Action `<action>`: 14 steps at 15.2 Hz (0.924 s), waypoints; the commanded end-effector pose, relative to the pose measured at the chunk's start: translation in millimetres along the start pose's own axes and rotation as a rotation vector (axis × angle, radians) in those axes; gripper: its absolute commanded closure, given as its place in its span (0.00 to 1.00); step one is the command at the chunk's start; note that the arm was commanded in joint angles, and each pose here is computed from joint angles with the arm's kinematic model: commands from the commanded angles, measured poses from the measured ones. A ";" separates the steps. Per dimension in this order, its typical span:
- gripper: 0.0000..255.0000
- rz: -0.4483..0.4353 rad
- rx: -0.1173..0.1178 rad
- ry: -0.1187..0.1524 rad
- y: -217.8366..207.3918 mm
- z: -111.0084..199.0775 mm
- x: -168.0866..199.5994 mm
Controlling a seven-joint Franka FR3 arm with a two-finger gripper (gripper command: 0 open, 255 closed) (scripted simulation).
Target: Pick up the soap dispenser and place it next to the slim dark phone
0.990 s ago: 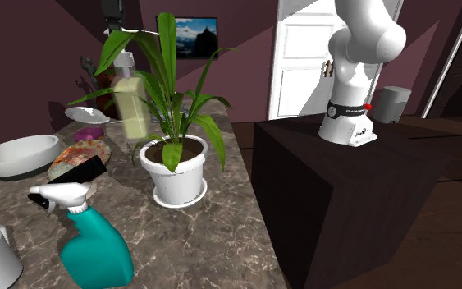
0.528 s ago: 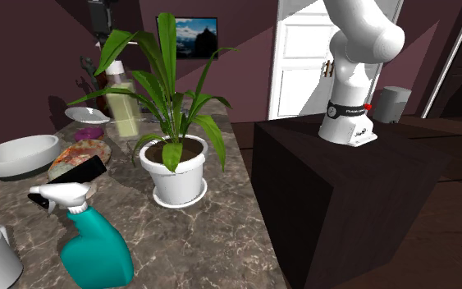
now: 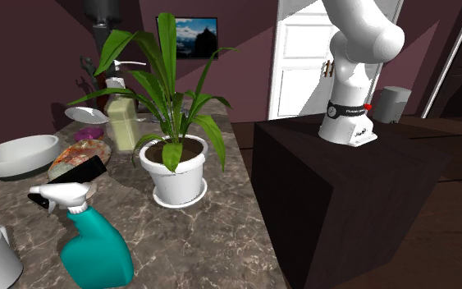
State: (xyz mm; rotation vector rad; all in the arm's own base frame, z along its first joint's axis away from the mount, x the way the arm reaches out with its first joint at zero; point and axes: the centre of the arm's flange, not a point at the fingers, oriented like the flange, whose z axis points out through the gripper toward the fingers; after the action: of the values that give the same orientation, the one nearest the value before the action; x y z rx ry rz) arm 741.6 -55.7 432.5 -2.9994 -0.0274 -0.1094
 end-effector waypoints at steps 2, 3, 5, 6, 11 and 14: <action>1.00 0.000 0.000 0.001 1.7 16.2 -1.5; 1.00 0.000 0.000 0.001 2.4 21.5 -1.9; 1.00 0.000 0.000 0.001 3.9 31.9 -2.7; 1.00 0.000 0.000 0.001 4.6 37.1 -3.1; 1.00 0.000 0.000 0.001 8.3 63.2 -5.0; 1.00 0.000 0.000 0.001 10.4 78.8 -6.2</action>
State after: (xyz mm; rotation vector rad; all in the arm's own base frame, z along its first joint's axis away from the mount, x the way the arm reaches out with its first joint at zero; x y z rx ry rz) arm 740.8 -54.6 358.1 -2.9994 -0.0278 -0.1096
